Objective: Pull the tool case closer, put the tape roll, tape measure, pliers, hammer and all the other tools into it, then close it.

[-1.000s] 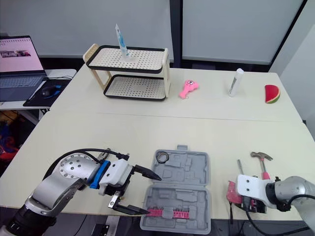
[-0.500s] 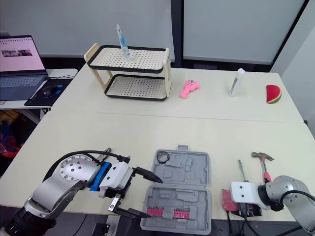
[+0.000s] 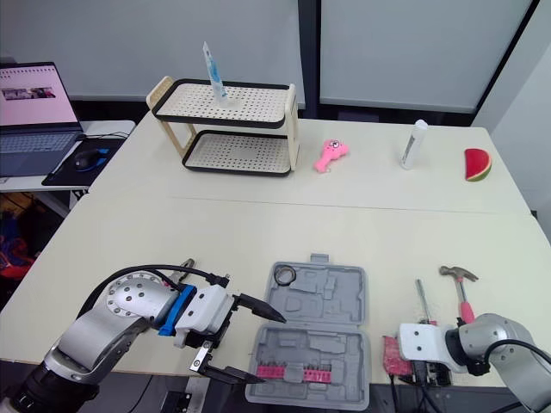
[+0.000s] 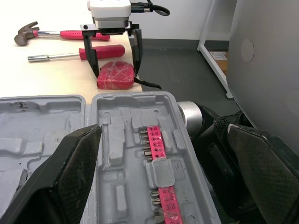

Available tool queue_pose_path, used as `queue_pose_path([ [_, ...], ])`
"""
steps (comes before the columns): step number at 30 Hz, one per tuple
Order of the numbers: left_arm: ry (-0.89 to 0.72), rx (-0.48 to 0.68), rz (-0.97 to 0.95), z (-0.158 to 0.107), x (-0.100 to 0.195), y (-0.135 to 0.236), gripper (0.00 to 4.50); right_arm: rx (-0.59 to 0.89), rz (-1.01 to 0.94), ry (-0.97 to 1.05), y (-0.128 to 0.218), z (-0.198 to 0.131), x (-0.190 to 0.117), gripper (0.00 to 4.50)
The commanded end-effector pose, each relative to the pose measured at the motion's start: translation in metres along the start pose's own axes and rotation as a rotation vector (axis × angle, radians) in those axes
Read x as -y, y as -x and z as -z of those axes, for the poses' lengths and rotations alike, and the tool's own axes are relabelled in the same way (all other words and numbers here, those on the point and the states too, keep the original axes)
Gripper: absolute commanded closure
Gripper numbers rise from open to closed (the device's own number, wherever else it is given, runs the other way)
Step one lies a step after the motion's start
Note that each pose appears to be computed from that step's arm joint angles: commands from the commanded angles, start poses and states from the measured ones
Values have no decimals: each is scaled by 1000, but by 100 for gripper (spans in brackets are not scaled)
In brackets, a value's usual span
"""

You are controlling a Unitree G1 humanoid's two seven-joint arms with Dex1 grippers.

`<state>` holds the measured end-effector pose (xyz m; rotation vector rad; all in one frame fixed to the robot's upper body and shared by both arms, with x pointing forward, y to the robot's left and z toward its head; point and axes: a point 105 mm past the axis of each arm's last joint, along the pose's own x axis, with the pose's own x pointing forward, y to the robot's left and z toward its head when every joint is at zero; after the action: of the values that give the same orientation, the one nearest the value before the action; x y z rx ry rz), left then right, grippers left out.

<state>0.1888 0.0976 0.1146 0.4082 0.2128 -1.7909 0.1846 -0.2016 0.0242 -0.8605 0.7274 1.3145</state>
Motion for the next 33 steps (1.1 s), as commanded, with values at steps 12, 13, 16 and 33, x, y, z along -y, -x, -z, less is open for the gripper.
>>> queue_pose_path([
  [12, -13, 6, 12, -6, 4, 0, 0, 78, 70, 49, 26, 0, 3, 2],
  [13, -13, 7, 12, -6, 4, 0, 0, 78, 70, 49, 26, 1, 3, 2],
  [16, -11, 6, 12, -6, 4, 0, 0, 60, 75, 33, 22, 6, 3, 2],
  [33, -16, 6, 8, -6, 1, -2, 0, 25, 79, 12, 11, 4, -2, 2],
])
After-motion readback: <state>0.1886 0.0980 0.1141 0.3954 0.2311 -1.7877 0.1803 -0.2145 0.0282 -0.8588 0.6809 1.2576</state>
